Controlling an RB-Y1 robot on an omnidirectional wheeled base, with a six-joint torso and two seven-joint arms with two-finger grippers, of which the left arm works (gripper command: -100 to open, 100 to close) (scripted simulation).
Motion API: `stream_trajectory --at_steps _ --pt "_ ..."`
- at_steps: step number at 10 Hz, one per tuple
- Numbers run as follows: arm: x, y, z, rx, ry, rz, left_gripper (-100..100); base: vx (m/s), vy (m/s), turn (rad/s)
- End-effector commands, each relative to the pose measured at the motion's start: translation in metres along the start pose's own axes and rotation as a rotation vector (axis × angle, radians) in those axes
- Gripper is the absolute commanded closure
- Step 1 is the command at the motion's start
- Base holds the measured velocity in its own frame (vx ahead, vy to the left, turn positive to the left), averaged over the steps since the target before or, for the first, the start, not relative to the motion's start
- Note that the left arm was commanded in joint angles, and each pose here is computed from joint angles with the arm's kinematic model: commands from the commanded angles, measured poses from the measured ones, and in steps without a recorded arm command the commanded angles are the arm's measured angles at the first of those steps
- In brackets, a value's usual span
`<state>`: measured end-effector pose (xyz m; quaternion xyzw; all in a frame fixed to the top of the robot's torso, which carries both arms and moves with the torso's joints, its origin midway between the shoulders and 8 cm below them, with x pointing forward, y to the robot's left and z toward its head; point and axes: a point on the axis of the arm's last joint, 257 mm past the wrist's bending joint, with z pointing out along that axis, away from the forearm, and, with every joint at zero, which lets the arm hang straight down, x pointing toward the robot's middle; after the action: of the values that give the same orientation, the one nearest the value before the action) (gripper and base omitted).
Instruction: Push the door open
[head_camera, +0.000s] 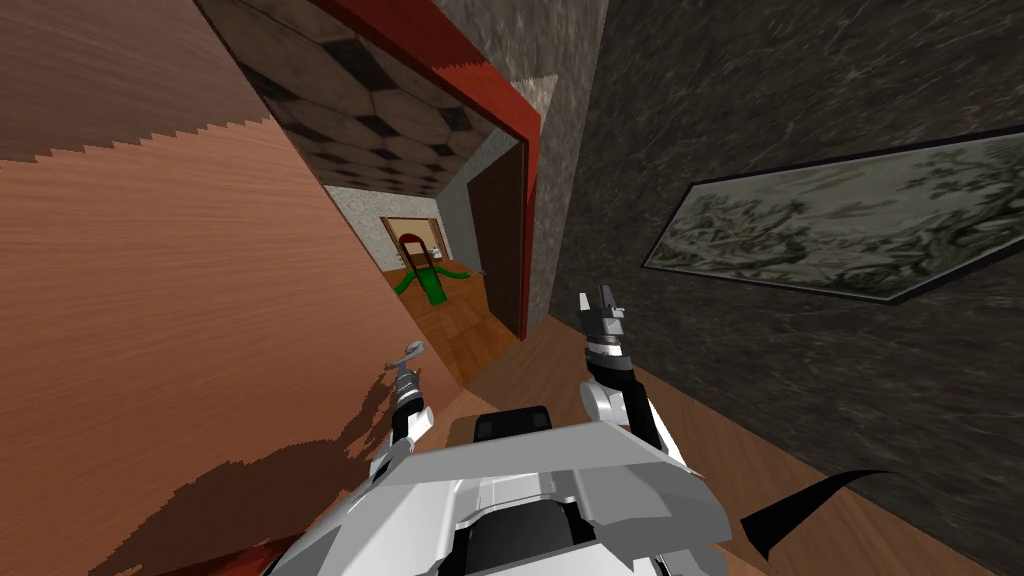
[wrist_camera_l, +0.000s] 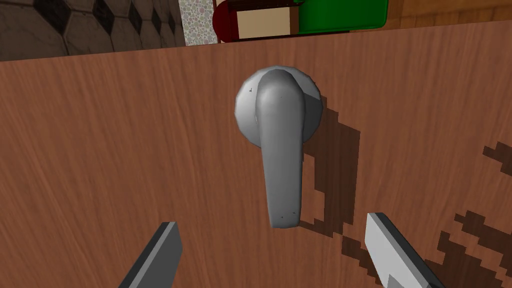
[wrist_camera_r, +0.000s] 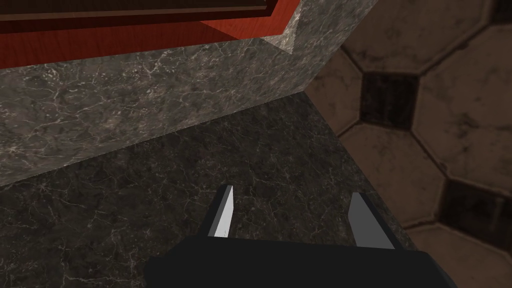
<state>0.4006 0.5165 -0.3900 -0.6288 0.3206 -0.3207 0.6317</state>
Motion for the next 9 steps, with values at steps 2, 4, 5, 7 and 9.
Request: stream_trajectory --at_steps 2,4,5,7,9 --pt "-0.0034 0.0008 -0.0007 -0.001 -0.007 0.0 -100 0.177 0.138 -0.027" --pt "-0.0053 0.0013 -0.0011 -0.002 -0.011 0.0 -100 0.167 0.132 -0.026" --pt "-0.0047 0.0009 -0.0011 -0.001 -0.01 0.0 -100 0.068 0.046 -0.008" --pt "-0.0047 0.0009 -0.0011 -0.001 -0.01 0.0 100 -0.015 -0.009 0.001" --pt "-0.0047 0.0009 -0.0011 -0.001 -0.01 0.0 100 -0.006 -0.003 -0.004"
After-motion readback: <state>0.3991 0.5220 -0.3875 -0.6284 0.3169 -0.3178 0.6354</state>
